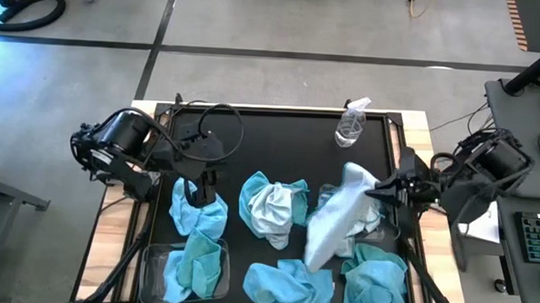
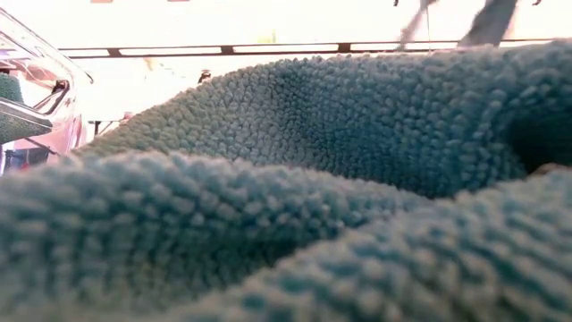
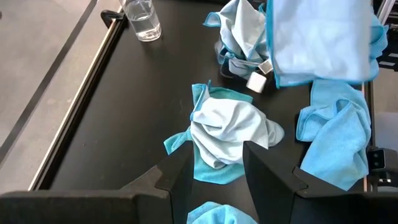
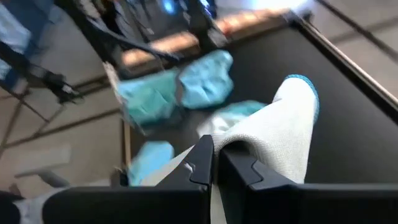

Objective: Sort microfiber towel by color & place in baskets
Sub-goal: Put the light blue microfiber towel into the right transparent bin

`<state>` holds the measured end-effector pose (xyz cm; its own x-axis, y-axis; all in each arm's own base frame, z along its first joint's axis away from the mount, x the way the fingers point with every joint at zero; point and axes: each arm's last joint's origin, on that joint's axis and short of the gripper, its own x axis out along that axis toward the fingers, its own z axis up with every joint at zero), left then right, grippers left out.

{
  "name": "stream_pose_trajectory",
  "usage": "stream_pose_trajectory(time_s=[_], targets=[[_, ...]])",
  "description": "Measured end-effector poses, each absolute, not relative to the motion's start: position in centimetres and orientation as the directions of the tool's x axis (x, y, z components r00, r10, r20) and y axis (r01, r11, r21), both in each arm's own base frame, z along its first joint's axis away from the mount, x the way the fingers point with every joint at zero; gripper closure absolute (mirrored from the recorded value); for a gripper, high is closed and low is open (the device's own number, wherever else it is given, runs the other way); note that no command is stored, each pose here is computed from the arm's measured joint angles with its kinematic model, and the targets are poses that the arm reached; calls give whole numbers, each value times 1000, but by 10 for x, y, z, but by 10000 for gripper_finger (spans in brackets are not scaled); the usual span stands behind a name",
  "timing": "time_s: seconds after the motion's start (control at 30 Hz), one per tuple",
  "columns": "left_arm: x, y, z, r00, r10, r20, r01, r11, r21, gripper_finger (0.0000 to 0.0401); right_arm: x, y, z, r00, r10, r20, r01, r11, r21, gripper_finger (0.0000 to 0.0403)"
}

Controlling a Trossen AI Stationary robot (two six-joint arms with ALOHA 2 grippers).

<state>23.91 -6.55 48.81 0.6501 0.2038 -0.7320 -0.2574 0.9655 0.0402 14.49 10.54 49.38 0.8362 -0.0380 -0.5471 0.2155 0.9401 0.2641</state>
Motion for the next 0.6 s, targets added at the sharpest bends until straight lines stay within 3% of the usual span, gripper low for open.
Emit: stream_pose_trajectory(time_s=[0.17,0.6], targets=[[239,-66,487,647,205,-734,-257,965,43,278,134,95,485,758,-102,-644,344,901,262,394],[239,-66,487,647,205,-734,-262,964,38,278,136,102,474,696,-10,-718,305,910,283,394]])
